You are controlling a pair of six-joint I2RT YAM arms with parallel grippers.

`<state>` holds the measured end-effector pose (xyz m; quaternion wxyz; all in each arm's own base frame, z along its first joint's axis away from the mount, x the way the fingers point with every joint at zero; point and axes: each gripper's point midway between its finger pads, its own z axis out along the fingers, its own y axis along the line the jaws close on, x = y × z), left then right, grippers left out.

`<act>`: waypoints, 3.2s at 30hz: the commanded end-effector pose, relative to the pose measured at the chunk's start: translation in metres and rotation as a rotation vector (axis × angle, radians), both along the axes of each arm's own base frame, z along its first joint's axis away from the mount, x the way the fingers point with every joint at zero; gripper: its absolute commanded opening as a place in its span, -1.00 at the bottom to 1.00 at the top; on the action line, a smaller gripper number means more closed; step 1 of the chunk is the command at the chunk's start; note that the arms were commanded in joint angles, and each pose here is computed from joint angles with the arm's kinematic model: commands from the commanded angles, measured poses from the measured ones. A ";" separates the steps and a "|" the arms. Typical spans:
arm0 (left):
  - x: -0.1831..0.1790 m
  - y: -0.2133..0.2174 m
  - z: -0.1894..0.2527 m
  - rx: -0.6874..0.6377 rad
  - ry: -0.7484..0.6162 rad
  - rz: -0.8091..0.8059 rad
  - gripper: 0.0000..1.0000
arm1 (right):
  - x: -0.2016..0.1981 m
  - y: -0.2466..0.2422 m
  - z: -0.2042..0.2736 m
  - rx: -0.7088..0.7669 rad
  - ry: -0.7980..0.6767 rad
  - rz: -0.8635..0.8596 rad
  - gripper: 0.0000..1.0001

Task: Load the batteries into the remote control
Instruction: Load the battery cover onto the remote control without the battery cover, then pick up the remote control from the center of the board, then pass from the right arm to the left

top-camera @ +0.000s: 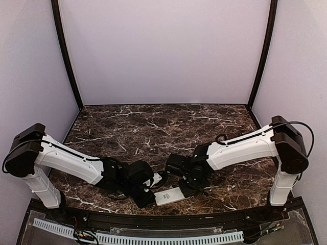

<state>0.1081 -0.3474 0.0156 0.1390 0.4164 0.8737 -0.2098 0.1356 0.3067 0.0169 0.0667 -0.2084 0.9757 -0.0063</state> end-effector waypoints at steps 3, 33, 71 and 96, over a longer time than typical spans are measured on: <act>-0.006 0.004 -0.017 0.054 0.031 -0.034 -1.00 | -0.018 0.052 0.006 0.178 0.049 0.048 -1.00; 0.087 0.110 0.090 -0.065 -0.305 0.443 0.96 | -0.037 0.110 0.040 0.269 -0.086 1.318 0.57; 0.011 0.025 0.271 -0.924 -0.411 -0.256 0.89 | -0.002 0.135 0.358 1.294 -0.563 0.953 -0.59; 0.024 -0.023 0.339 -1.070 -0.375 -0.332 0.07 | -0.005 0.131 0.383 1.447 -0.581 0.871 -0.67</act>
